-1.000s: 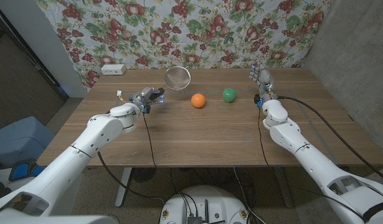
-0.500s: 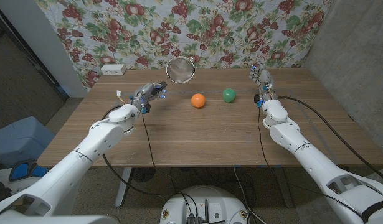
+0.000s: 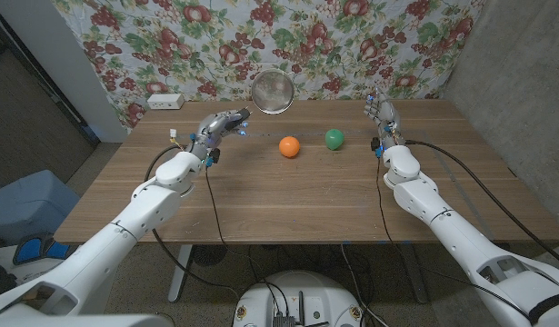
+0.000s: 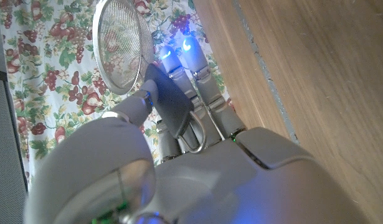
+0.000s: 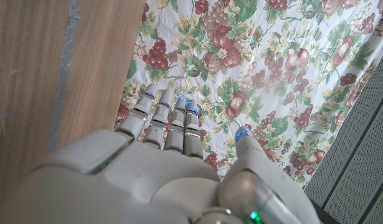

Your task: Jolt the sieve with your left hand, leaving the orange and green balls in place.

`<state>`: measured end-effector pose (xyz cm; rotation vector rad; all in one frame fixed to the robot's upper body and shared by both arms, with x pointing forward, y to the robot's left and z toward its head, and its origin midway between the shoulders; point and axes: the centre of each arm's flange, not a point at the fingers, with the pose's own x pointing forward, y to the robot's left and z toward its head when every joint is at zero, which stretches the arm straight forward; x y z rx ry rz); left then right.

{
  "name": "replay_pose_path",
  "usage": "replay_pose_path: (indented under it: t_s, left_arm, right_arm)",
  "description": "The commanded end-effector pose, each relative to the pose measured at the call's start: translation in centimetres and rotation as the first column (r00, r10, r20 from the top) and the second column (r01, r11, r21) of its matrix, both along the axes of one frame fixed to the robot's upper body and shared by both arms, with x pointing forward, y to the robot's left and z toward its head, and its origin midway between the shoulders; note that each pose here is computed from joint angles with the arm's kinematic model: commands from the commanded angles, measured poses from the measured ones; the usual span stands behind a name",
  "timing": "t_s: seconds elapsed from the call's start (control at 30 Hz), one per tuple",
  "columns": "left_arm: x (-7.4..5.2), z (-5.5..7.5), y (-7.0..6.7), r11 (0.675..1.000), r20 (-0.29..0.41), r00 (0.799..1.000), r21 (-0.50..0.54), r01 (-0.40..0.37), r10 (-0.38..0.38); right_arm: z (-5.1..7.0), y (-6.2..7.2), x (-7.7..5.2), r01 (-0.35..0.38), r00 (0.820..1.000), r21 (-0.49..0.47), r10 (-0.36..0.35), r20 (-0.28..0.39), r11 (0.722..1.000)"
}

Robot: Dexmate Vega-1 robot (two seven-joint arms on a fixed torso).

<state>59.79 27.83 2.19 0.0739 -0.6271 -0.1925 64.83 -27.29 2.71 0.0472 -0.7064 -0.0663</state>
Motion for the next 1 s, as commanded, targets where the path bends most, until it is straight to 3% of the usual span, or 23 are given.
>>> replay_pose_path:
  t_s: [0.03, 0.33, 0.43, 0.63, 0.77, 1.0]
  left_arm:
    - [-0.3, 0.0, -0.4, 0.998, 0.053, 0.998, 0.047, 0.034, -0.036]
    - [-0.5, 0.0, -0.5, 0.999, 0.041, 0.999, 0.040, 0.009, -0.011]
    - [-0.6, -0.2, -0.5, 0.999, 0.016, 0.999, 0.022, -0.028, 0.028]
    - [-0.9, -0.8, -0.3, 0.989, -0.060, 0.989, -0.049, -0.140, 0.137]
    - [-0.8, -1.0, -0.3, 0.987, -0.092, 0.985, -0.063, -0.150, 0.144]
    - [-0.8, -1.2, -0.1, 0.973, -0.206, 0.959, -0.079, -0.217, 0.197]
  right_arm:
    - [0.0, -0.2, -0.3, 0.000, 1.000, 0.000, 0.000, 0.004, 1.000]
    - [-0.2, -0.4, -0.4, -0.002, 1.000, 0.000, 0.002, 0.003, 1.000]
    - [-0.2, -0.5, -0.4, -0.001, 1.000, 0.002, 0.001, 0.002, 1.000]
    - [-0.2, -0.6, -0.3, 0.001, 1.000, 0.002, -0.001, 0.000, 1.000]
    - [-0.2, -0.7, -0.2, 0.001, 1.000, 0.005, -0.001, -0.001, 1.000]
    - [0.0, -0.5, 0.0, 0.002, 1.000, 0.006, -0.001, -0.003, 1.000]
